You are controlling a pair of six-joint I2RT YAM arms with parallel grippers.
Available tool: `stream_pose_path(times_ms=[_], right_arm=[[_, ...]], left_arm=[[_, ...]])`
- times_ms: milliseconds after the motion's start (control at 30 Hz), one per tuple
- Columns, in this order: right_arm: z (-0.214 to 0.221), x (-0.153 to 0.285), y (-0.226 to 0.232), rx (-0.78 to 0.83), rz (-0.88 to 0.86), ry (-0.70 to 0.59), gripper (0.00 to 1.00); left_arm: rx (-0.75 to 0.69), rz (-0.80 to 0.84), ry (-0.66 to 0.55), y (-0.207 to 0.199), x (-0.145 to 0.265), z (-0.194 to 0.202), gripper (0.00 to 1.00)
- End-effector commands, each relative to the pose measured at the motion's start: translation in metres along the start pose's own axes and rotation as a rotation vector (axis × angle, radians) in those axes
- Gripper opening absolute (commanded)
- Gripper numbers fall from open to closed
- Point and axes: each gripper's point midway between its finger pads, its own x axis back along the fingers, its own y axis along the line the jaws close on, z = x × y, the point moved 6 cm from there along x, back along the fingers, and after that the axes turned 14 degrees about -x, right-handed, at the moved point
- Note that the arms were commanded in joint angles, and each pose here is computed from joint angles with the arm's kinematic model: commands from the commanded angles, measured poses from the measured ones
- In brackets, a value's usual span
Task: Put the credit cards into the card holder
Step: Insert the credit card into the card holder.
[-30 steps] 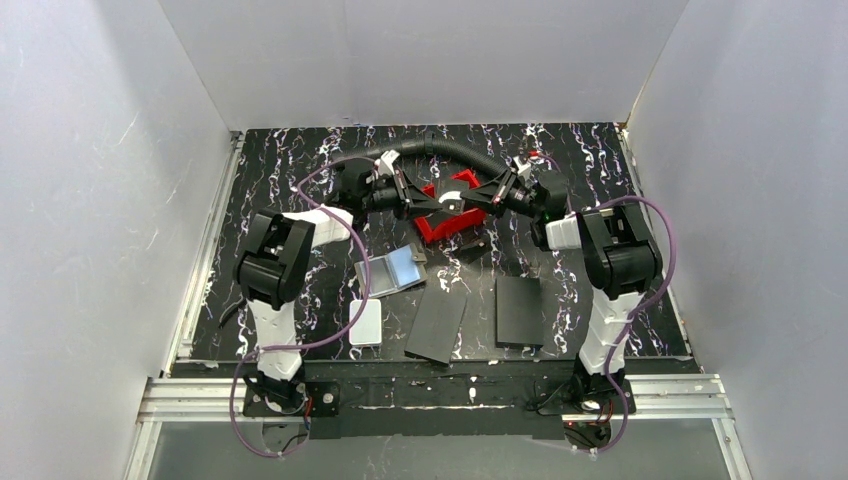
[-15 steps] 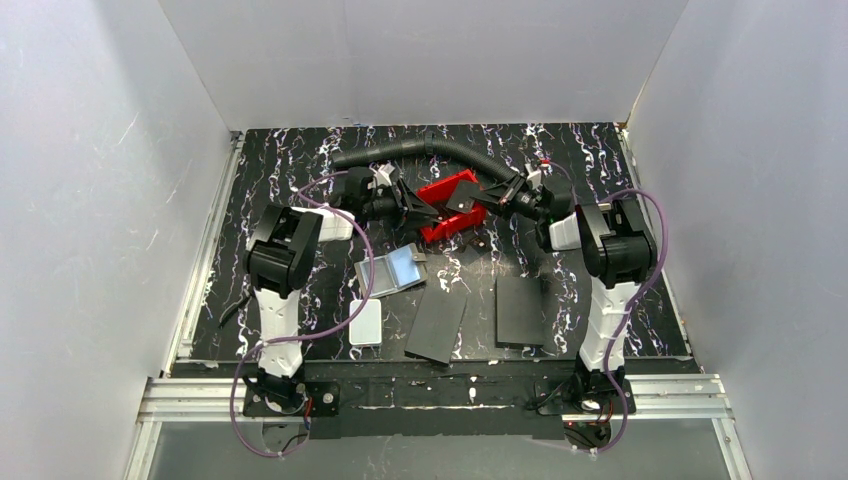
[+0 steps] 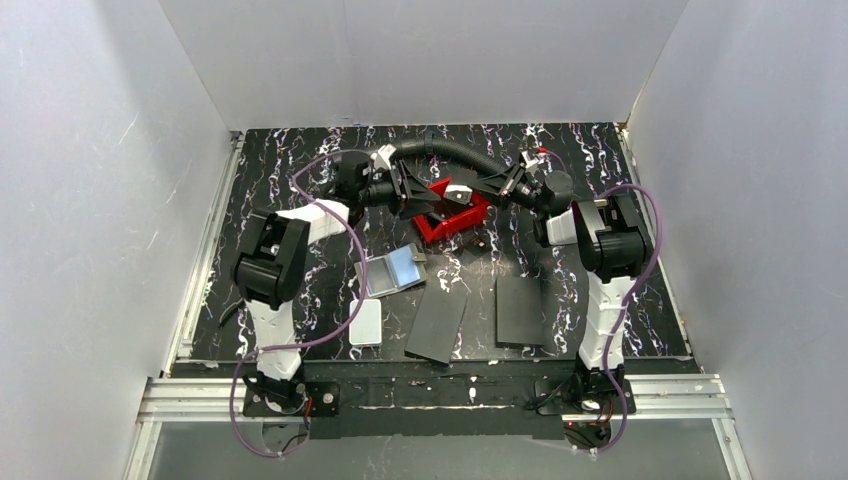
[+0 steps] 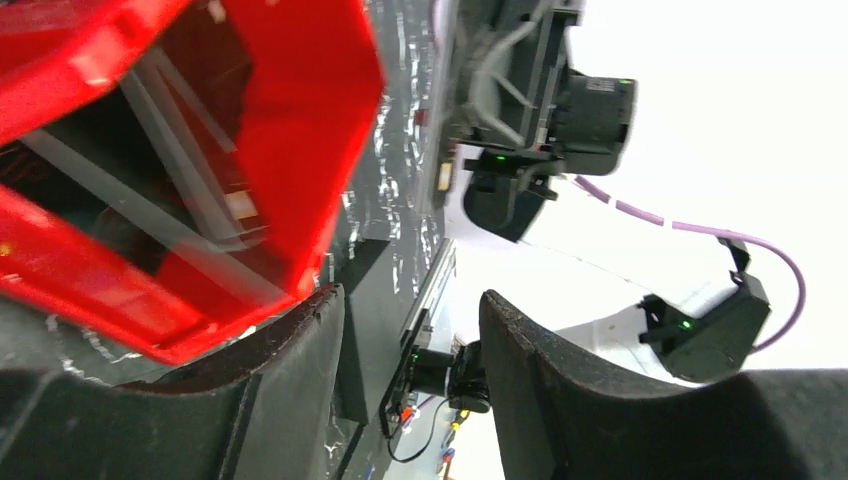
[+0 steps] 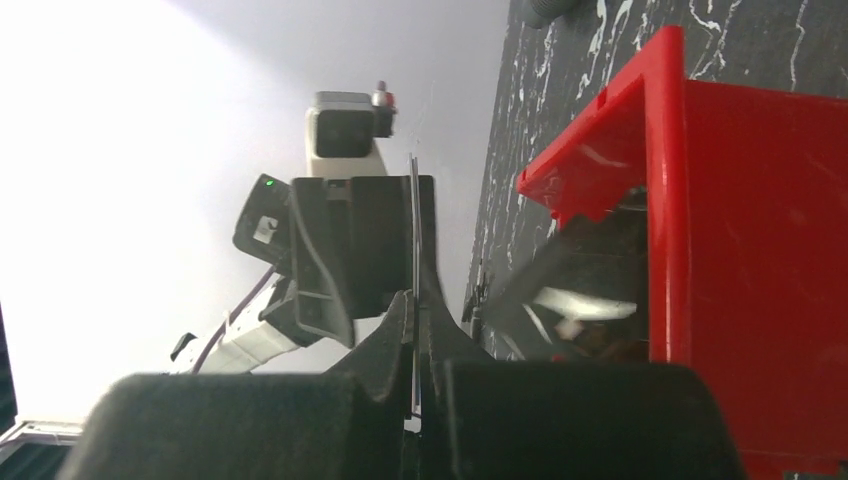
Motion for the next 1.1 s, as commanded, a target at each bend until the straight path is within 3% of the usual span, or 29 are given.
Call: stream_pose_path(times_ms=[0, 400, 667, 1067], right_arm=[[0.005, 0.001, 0.020, 0.081, -0.081, 0.024, 0.01], [0.011, 0.000, 0.022, 0.089, -0.101, 0.045, 0.01], [0.025, 0.004, 0.036, 0.169, -0.151, 0.168, 0.01], [0.035, 0.002, 0.044, 0.198, -0.163, 0.252, 0.01]], left_arm=[[-0.127, 0.106, -0.029, -0.056, 0.018, -0.019, 0.51], [-0.130, 0.125, -0.026, -0.071, 0.003, -0.020, 0.52], [-0.161, 0.134, -0.056, -0.075, 0.008, -0.038, 0.48], [-0.170, 0.076, -0.085, -0.058, -0.008, -0.054, 0.44]])
